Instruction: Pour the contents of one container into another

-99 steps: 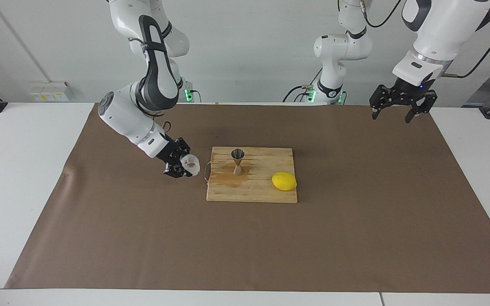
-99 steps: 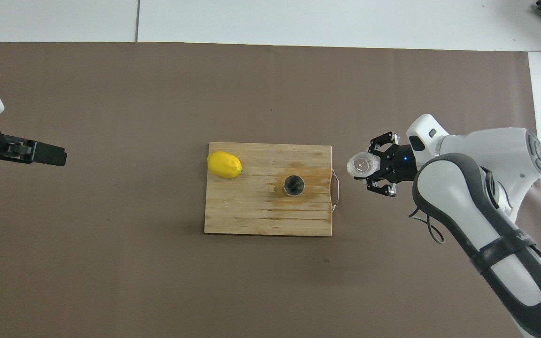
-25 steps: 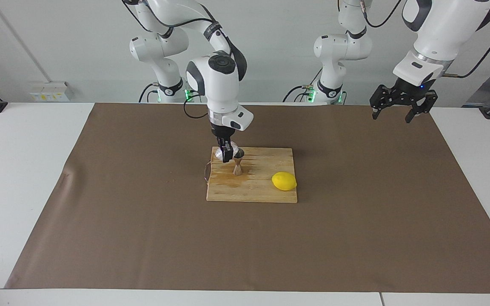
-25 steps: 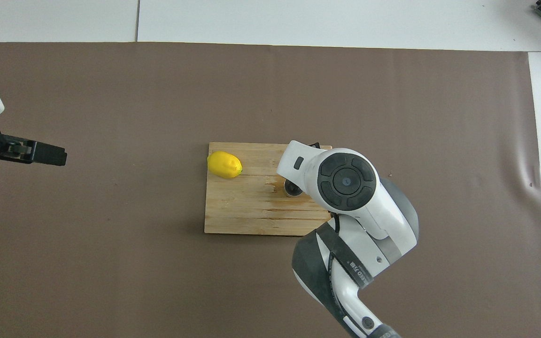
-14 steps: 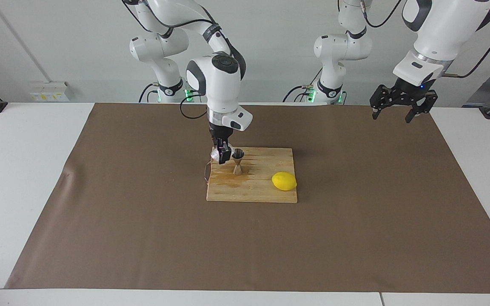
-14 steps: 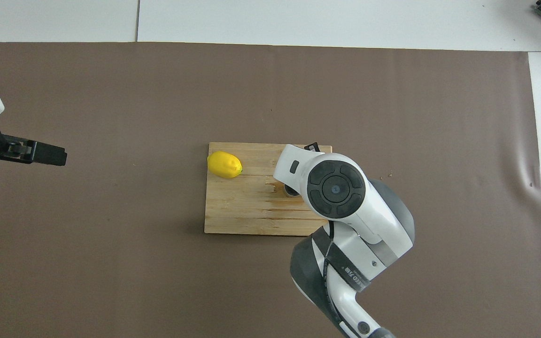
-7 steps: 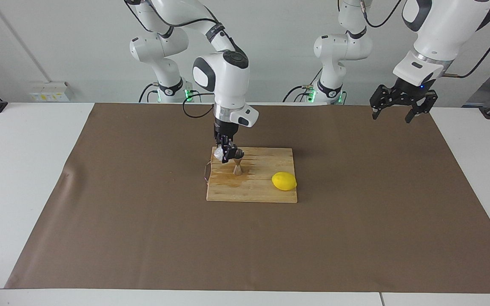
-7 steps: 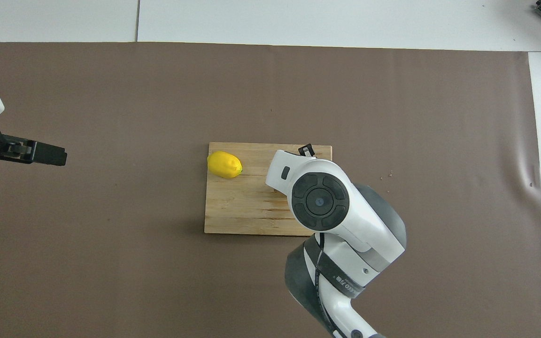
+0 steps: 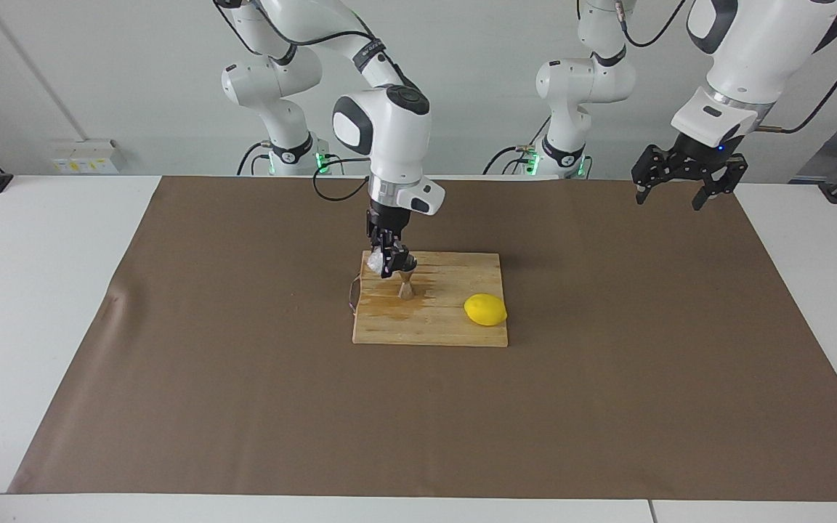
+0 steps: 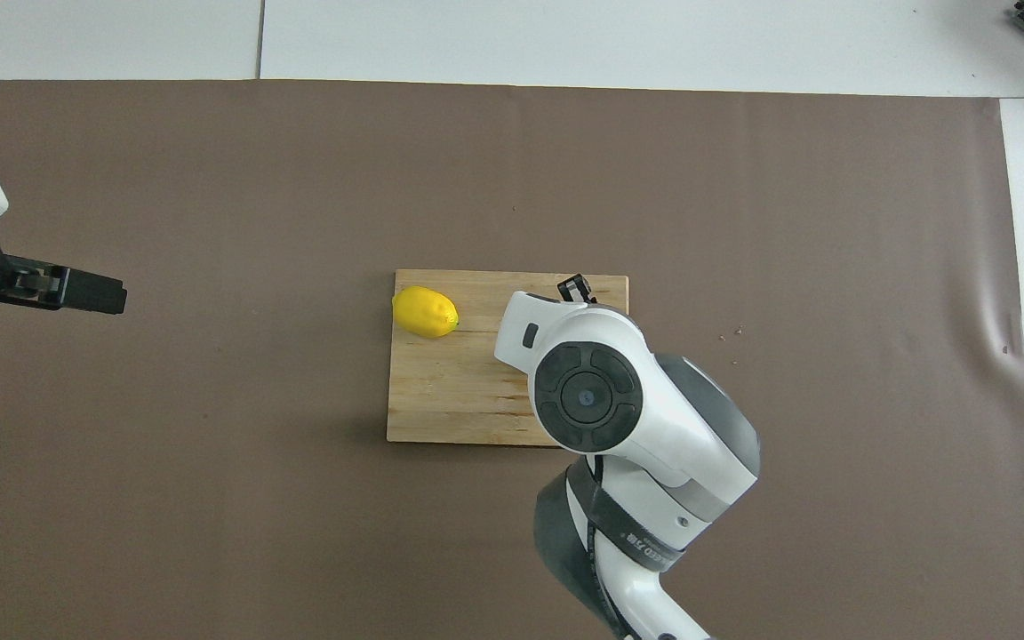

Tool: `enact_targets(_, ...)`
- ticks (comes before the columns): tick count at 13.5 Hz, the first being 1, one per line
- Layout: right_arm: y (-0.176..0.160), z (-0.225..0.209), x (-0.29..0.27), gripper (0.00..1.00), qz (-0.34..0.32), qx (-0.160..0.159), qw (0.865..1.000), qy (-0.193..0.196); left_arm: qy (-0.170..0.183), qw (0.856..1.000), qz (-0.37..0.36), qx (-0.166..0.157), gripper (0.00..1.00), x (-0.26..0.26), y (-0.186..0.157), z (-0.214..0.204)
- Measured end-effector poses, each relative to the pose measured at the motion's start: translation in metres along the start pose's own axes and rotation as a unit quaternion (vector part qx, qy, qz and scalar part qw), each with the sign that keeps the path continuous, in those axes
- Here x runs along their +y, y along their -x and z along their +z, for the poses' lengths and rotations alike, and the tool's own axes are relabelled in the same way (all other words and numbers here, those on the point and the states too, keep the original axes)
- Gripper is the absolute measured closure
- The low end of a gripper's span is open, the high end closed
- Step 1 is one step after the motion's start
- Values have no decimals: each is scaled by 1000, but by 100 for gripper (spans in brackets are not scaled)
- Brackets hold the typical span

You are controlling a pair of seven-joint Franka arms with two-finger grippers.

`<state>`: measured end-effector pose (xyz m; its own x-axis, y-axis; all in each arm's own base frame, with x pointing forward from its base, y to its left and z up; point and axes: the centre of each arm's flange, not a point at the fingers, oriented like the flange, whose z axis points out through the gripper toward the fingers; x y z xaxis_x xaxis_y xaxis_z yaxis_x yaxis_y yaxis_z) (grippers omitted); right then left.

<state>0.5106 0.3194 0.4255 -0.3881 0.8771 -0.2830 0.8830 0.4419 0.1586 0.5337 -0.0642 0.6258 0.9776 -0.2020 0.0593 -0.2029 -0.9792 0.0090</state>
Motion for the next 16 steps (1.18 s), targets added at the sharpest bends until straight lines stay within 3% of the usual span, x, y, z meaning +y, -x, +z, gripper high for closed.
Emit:
enact_targets(8, -5, -4, -5, 48, -23, -31, 999, -6, 0, 1000, 0, 0, 0, 0, 0, 0)
enact_targets(16, -9, -7, -5, 48, -30, -40, 999, -4, 0, 1000, 0, 0, 0, 0, 0, 0)
